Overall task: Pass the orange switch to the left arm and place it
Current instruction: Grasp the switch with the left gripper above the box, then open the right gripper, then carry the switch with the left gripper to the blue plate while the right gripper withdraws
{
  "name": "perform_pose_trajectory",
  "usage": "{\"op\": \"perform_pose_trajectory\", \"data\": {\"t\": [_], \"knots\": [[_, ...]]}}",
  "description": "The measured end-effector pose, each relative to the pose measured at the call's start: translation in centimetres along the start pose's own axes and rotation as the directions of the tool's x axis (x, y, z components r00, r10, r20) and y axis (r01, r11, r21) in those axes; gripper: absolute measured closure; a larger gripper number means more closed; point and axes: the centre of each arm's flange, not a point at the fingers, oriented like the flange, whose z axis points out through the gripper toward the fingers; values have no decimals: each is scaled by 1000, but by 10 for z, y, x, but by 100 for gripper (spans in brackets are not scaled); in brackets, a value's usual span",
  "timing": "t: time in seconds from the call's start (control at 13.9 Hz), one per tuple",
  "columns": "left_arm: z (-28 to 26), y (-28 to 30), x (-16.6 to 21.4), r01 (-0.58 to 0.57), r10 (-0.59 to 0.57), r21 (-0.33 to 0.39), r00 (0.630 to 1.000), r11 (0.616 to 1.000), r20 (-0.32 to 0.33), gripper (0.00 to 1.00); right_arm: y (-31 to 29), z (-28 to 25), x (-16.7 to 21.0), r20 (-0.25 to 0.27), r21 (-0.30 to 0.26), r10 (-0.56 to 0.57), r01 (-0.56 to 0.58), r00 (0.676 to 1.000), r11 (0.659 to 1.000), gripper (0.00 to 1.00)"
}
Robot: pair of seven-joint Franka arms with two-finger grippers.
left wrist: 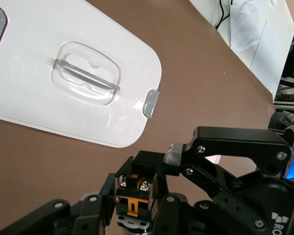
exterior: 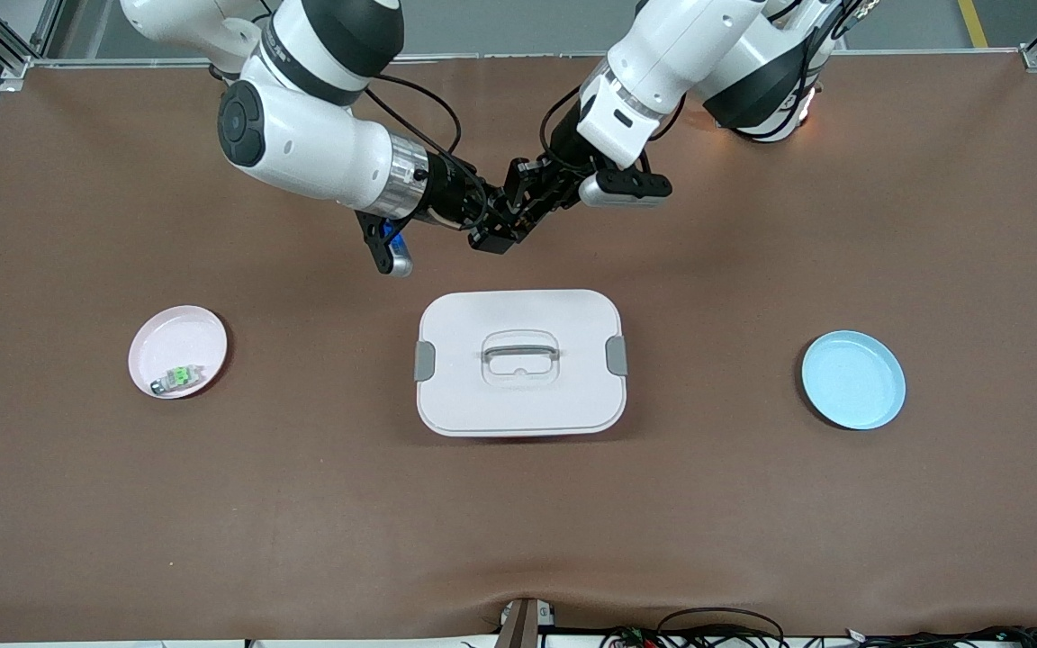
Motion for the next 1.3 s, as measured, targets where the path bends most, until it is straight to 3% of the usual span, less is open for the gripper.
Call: {"op": "perform_pose_trajectory", "data": {"t": [0.14,0.36,0.65,0.87,1.08,1.3], "knots": [[0,-1,1,1,-1,1,1000,1000,0,66,0,-1,0,0,1,-1,1,1000,1000,25],[0,-3,3,6,-6,11,1000,1000,3,66,-2,-4,-3,2,10,-6,6,1000,1000,1],[-6,-8,19,2,-5,76,999,997,32,66,-3,-8,-6,3,17,-11,11,1000,1000,0],[-29,-20,63,-41,36,123,998,992,43,66,-4,-13,-6,5,4,-12,12,1000,1000,0],[-43,-48,105,-92,83,173,995,981,61,66,2,-35,1,24,-74,-49,50,999,996,0],[-59,-85,146,-193,176,263,980,945,87,66,18,-89,23,49,-146,-170,175,984,974,0]]}}
